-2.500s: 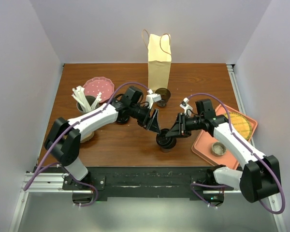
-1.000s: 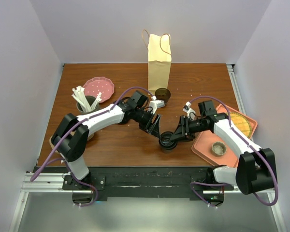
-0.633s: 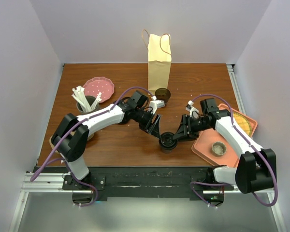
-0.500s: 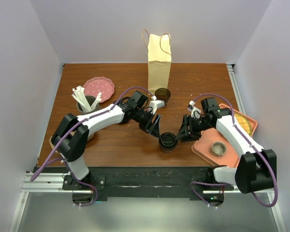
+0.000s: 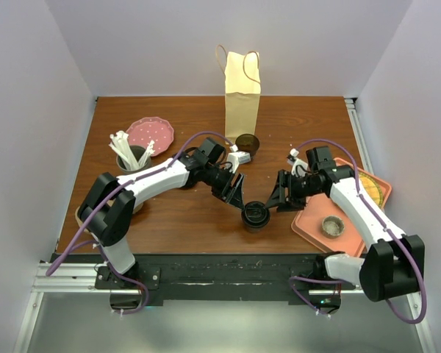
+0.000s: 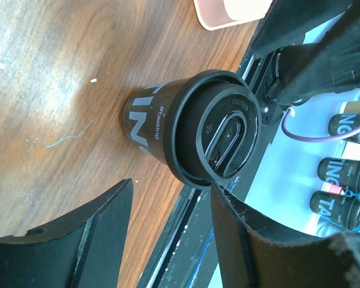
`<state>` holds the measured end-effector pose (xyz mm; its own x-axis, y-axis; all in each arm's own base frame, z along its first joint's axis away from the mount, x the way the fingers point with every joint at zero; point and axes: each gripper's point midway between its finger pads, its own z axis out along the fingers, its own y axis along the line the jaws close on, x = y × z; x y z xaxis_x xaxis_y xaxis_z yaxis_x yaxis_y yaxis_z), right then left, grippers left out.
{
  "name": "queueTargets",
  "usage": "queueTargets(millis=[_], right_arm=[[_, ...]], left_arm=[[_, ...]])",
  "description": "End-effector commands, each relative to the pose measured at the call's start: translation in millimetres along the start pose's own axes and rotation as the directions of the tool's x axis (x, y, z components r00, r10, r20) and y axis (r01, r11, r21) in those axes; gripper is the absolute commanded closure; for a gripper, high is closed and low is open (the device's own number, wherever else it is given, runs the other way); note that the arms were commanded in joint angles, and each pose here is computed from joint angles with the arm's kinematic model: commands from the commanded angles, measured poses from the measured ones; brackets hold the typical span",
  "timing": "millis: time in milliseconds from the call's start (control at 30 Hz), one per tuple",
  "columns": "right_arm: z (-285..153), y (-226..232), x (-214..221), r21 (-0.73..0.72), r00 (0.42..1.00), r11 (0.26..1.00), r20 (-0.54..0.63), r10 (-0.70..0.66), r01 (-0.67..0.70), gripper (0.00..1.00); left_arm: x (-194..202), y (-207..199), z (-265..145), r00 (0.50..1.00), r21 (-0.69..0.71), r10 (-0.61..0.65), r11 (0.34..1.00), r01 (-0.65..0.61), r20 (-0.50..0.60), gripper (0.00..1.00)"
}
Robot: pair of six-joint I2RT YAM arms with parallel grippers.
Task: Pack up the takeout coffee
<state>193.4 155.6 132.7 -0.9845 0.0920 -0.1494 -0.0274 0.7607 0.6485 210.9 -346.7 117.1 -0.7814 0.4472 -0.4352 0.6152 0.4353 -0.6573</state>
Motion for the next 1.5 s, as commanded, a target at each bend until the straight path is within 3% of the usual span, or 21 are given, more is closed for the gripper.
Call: queueTargets(millis=[0, 567, 900, 1133, 1367, 1467], right_arm=[[2.7, 7.9, -9.2, -0.019, 0.997, 0.999, 0.068, -0.032, 0.033, 0.36], [41.8, 9.7, 10.9, 0.029, 0.999, 0.999, -0.002, -0.038, 0.038, 0.32], [44.8, 10.0, 1.8, 0.048, 0.999, 0.999, 0.035, -0.021, 0.02, 0.39], [47.2, 10.3, 0.6, 0.059, 0.999, 0.998, 0.051, -0.008, 0.006, 0.45], [52.3, 17.1, -17.9, 0.05, 0.993, 0.999, 0.114, -0.01, 0.005, 0.46], [58.4, 22.9, -31.2, 0.034, 0.99, 0.999, 0.137, -0.016, 0.011, 0.47]], left_arm=[[-12.0, -12.6, -3.0, 0.999, 0.027, 0.019, 0.999, -0.02, 0.044, 0.42], [-0.7, 1.4, 3.7, 0.999, -0.014, -0.03, 0.999, 0.03, 0.023, 0.46], [0.6, 5.1, -0.1, 0.999, -0.052, -0.035, 0.998, 0.037, 0.035, 0.49], [-21.7, 28.9, -25.0, 0.989, -0.243, -0.061, 0.966, 0.092, 0.133, 0.49], [-30.4, 70.8, -72.0, 0.942, -0.267, -0.17, 0.931, 0.25, 0.288, 0.47], [-39.4, 66.9, -86.8, 0.94, -0.274, -0.131, 0.936, 0.222, 0.316, 0.42]])
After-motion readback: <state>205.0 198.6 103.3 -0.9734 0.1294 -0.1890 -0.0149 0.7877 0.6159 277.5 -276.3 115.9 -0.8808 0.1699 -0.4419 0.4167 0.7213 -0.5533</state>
